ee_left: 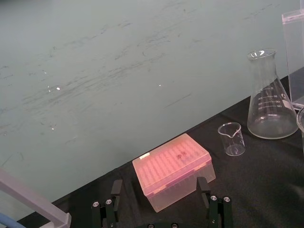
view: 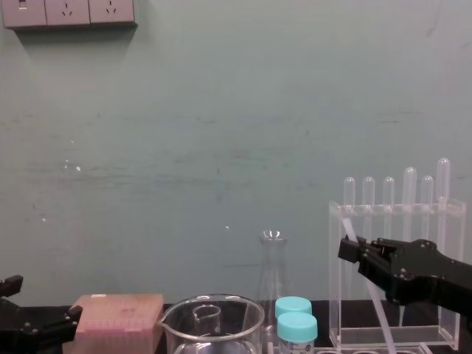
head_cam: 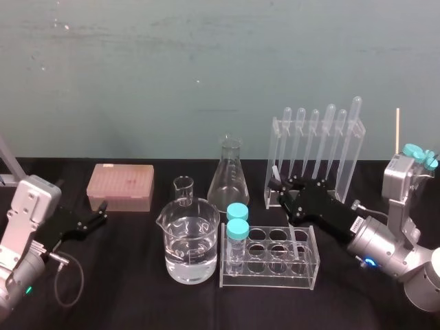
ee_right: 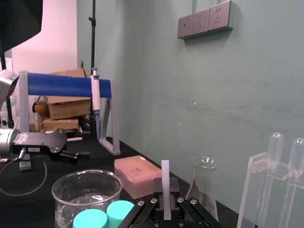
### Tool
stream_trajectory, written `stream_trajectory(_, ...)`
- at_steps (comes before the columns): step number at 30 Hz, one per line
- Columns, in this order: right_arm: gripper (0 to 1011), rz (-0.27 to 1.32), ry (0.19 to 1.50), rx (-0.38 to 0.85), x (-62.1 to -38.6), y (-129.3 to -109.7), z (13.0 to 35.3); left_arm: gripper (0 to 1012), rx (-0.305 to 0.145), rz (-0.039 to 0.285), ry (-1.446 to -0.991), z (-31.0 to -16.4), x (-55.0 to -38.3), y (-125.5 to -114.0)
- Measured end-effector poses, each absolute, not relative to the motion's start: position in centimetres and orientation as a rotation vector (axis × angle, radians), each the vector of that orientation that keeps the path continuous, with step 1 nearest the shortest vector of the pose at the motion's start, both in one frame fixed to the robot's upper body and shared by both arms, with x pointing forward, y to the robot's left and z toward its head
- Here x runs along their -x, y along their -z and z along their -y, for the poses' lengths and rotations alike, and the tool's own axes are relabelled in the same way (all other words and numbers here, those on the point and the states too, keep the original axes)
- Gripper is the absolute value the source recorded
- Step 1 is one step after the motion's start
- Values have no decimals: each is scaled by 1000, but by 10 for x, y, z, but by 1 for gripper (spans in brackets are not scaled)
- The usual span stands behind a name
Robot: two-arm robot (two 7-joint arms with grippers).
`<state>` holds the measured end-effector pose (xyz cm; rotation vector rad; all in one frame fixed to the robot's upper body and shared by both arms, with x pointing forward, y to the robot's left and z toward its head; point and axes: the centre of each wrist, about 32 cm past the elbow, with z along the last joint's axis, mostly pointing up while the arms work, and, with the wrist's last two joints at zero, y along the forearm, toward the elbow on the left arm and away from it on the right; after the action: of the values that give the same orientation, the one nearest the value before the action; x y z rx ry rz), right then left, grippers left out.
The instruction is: Pick up the stirring rod with one hand, then place it down.
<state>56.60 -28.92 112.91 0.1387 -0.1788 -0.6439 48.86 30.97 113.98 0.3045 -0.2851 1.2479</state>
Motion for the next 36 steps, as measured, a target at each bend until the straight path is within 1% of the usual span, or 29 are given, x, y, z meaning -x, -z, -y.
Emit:
stream_trajectory(16,79,178,645,-137,-566,-1129,289,1000,-304,285,-1248,-310,-489,-1140)
stream_trajectory(17,121,178,645,-137,-566,-1129,289,1000,-304,285,-1248,-310,-489,-1140)
stream_trajectory(19,133,178,645,-138,-566,-1129,289,1000,-304,285,-1248,-310,-489,-1140)
stream_trajectory(21,231,178,646,-139,-566,-1129,289,1000,-304,285,-1248,-310,-489,-1140)
stream_trajectory(23,269,179,646,-139,-566,-1129,289,1000,-304,285,-1248,-310,-489,-1140)
stream_trajectory(25,355,179,646,-139,-566,-1129,290,1000,-304,285,-1248,-310,-489,-1140)
stream_trajectory(27,394,179,646,-140,-566,-1129,290,1000,-304,285,-1248,-310,-489,-1140)
stream_trajectory(28,452,179,647,-140,-566,-1129,290,1000,-304,285,-1248,-310,-489,-1140)
stream_trajectory(29,469,179,647,-140,-566,-1129,290,1000,-304,285,-1248,-310,-489,-1140)
stream_trajectory(30,514,178,647,-140,-566,-1129,290,1000,-304,285,-1248,-310,-489,-1140)
stream_trajectory(31,514,178,647,-140,-566,-1129,290,1000,-304,285,-1248,-310,-489,-1140)
stream_trajectory(32,577,178,647,-140,-566,-1129,290,1000,-304,285,-1248,-310,-489,-1140)
stream_trajectory(35,635,178,647,-140,-566,-1129,290,1000,-304,285,-1248,-310,-489,-1140)
stream_trajectory(36,697,178,647,-141,-566,-1129,290,1000,-304,285,-1248,-310,-489,-1140)
